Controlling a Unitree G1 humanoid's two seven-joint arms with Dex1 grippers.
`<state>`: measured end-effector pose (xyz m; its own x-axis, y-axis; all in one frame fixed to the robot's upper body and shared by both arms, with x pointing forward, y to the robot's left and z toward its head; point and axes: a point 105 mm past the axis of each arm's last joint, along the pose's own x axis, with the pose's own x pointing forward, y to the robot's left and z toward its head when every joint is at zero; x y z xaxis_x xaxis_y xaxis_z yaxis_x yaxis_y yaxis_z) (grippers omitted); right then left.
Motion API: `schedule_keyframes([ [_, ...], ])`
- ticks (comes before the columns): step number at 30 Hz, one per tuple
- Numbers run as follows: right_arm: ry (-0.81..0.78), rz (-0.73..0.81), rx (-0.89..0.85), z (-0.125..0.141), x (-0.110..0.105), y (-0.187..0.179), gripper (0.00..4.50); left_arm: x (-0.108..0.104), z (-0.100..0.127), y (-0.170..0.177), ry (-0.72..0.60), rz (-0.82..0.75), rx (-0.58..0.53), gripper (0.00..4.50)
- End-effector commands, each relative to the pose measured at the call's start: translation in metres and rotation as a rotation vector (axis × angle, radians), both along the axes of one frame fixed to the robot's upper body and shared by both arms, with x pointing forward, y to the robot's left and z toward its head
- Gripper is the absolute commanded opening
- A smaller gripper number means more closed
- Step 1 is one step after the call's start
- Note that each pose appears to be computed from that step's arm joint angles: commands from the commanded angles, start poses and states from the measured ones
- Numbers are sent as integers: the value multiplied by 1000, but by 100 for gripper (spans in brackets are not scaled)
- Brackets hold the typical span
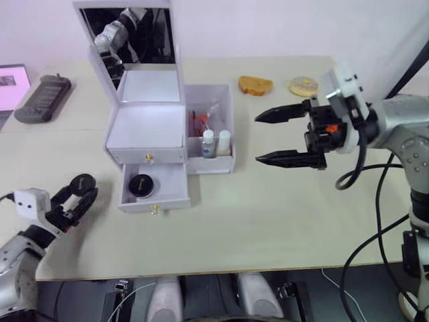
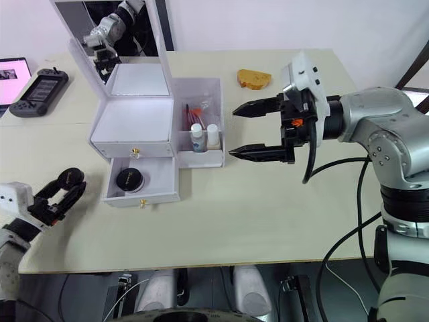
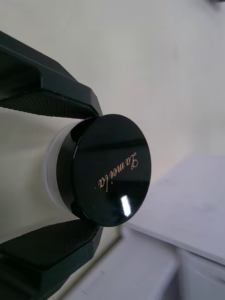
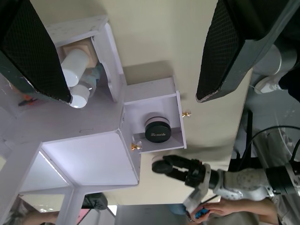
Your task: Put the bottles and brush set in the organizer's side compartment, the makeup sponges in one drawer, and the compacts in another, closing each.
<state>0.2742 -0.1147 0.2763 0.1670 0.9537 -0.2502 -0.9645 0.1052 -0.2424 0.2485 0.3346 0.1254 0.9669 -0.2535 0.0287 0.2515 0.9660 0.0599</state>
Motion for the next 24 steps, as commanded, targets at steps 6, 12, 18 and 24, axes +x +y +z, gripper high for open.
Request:
schedule_keyframes([
  [6,-66,39,-4,12,1,4,450,-21,74,-45,-93,-313,37,265],
  [12,-67,53,-7,11,3,6,450,-33,79,-97,86,-610,203,265],
  [18,-70,49,-5,10,2,7,450,-10,68,-124,110,-662,305,265],
  [24,-72,9,-18,7,-1,2,450,4,56,-136,127,-680,341,265],
])
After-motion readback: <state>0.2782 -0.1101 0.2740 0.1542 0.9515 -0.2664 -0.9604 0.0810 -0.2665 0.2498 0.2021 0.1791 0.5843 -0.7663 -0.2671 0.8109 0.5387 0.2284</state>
